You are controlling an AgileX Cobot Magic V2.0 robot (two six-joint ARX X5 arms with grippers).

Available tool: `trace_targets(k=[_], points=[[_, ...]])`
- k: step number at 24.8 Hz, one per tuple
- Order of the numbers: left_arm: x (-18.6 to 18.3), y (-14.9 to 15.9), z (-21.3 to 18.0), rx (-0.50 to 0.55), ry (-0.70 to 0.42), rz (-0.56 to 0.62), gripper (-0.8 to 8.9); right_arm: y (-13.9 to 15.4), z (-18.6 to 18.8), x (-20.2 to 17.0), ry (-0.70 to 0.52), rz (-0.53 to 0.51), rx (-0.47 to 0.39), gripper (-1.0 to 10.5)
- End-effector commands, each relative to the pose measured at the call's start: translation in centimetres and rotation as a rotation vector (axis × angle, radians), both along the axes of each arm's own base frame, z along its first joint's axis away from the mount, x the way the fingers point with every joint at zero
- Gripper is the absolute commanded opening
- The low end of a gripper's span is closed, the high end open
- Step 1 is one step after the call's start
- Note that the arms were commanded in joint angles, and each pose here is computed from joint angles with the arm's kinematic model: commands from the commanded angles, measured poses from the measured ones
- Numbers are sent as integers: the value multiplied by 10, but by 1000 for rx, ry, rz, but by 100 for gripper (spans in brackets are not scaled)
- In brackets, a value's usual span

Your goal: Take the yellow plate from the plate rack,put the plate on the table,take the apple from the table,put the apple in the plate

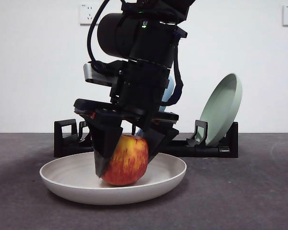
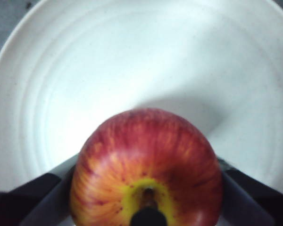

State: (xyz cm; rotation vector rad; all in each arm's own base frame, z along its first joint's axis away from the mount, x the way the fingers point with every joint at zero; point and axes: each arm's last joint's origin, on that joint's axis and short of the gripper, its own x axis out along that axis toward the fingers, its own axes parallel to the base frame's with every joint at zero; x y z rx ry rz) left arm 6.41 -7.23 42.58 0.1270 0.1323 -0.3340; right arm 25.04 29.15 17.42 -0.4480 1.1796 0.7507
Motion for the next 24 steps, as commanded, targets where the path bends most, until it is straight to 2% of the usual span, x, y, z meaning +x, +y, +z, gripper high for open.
trace_targets(k=[1,3,5,6,13,19,24], points=[[0,1,-1,15,-1,3,377,2,-2,0,-9,23,-4,310],[0,1,-2,21,3,3,377,1,-2,0,-10,22,-4,508],[0,1,-2,26,6,3,377,1,-2,1,-11,22,-4,622],[0,1,-2,28,7,3,377,1,-2,1,-12,22,-3,640],[0,1,-3,32,10,3,377,1,9,1,-29,20,17,637],[5,-7,-5,58,25,3,377,-10,65,-8,-133,20,132,629],[13,-21,-10,100,49,2,376,-35,122,-21,-278,34,232,626]])
